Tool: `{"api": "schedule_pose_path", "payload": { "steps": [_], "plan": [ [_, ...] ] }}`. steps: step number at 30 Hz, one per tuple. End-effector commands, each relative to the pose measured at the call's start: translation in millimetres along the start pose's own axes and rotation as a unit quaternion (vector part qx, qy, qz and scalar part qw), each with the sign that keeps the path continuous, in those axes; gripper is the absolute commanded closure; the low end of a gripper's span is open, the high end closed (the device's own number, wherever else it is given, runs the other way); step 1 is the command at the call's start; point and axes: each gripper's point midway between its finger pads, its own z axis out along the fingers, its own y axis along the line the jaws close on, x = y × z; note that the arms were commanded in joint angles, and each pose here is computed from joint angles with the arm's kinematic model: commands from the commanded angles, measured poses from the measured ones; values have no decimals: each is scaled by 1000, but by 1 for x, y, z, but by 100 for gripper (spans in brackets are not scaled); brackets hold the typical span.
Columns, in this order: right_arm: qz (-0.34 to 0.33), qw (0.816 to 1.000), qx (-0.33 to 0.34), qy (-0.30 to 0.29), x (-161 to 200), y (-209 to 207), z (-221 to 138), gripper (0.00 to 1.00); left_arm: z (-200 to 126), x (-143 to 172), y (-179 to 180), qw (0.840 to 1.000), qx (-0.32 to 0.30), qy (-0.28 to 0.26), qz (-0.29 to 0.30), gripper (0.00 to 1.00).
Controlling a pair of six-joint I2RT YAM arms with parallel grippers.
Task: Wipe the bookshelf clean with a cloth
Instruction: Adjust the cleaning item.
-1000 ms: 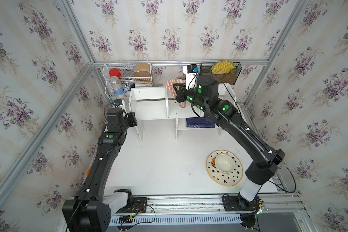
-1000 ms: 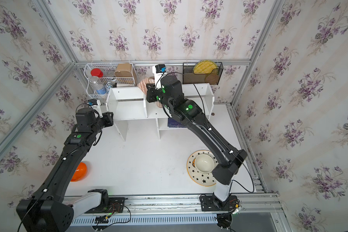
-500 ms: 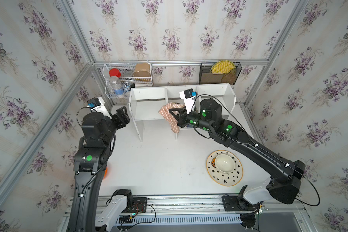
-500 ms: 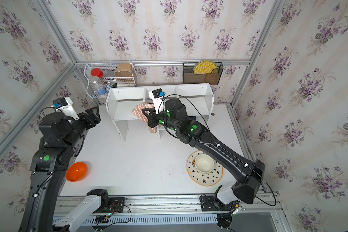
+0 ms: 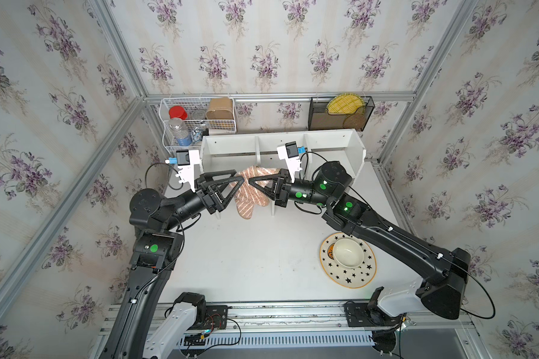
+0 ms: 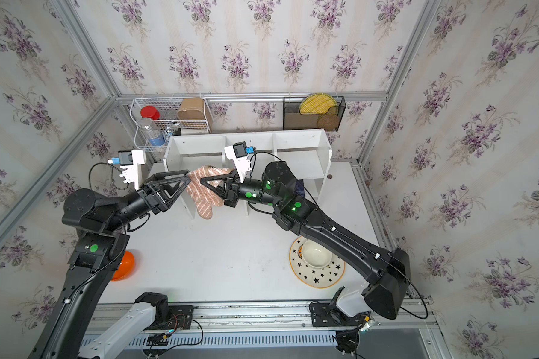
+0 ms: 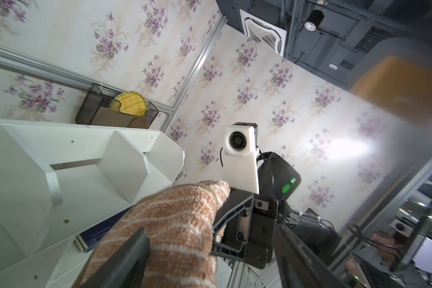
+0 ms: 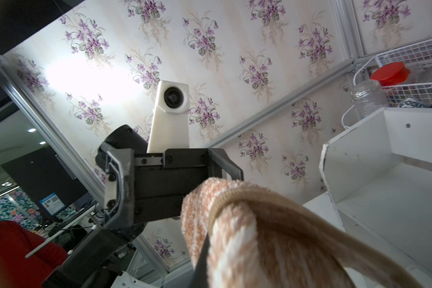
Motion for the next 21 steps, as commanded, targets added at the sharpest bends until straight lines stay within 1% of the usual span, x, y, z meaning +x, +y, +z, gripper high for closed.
{"api": "schedule_pose_path", "payload": {
  "steps": [1,3,4,5,7,8,10,13,14,15,16,17,18,19,20,21],
  "plan": [
    [-7,998,-49,-26,-15,23,-4,100,-1,2,-16,999,35,11,29,23],
    [-8,998,-57,-31,-17,27,-5,100,-2,6,-7,999,12,15,28,26],
    [-9,998,-60,-33,-18,29,-6,100,-2,7,-4,999,5,15,27,32],
    [-11,997,-62,-34,-19,30,-7,100,-2,6,-2,1000,-1,13,28,41],
    [-9,998,-59,-31,-18,29,-6,100,-1,3,1,1000,-6,6,25,66],
    [-9,998,-56,-31,-18,28,-6,100,0,2,2,1000,-6,5,23,75],
    [-6,998,-52,-29,-16,25,-5,100,1,0,2,1000,-5,5,25,87],
    [-6,999,-38,-24,-11,19,-6,100,2,-5,4,999,-18,2,38,100],
    [-8,1000,-12,-24,-11,10,-7,100,2,-8,9,999,-34,-3,39,100],
    [-12,999,29,-27,-12,-2,-9,91,1,-11,13,998,-53,-7,46,100],
    [-16,996,84,-28,-14,-18,-14,80,1,-16,20,995,-79,-13,51,100],
    [-27,986,159,-34,-19,-39,-25,70,-1,-22,29,992,-112,-18,57,100],
    [-36,963,265,-36,-23,-69,-46,58,-4,-33,40,985,-159,-28,65,100],
    [-42,935,350,-47,-31,-92,-70,47,-7,-42,47,977,-193,-35,79,100],
    [-40,906,416,-58,-41,-110,-97,34,-9,-50,55,970,-223,-39,85,100],
    [-36,881,468,-65,-49,-125,-125,30,-10,-59,60,965,-244,-47,90,100]
  ]
}}
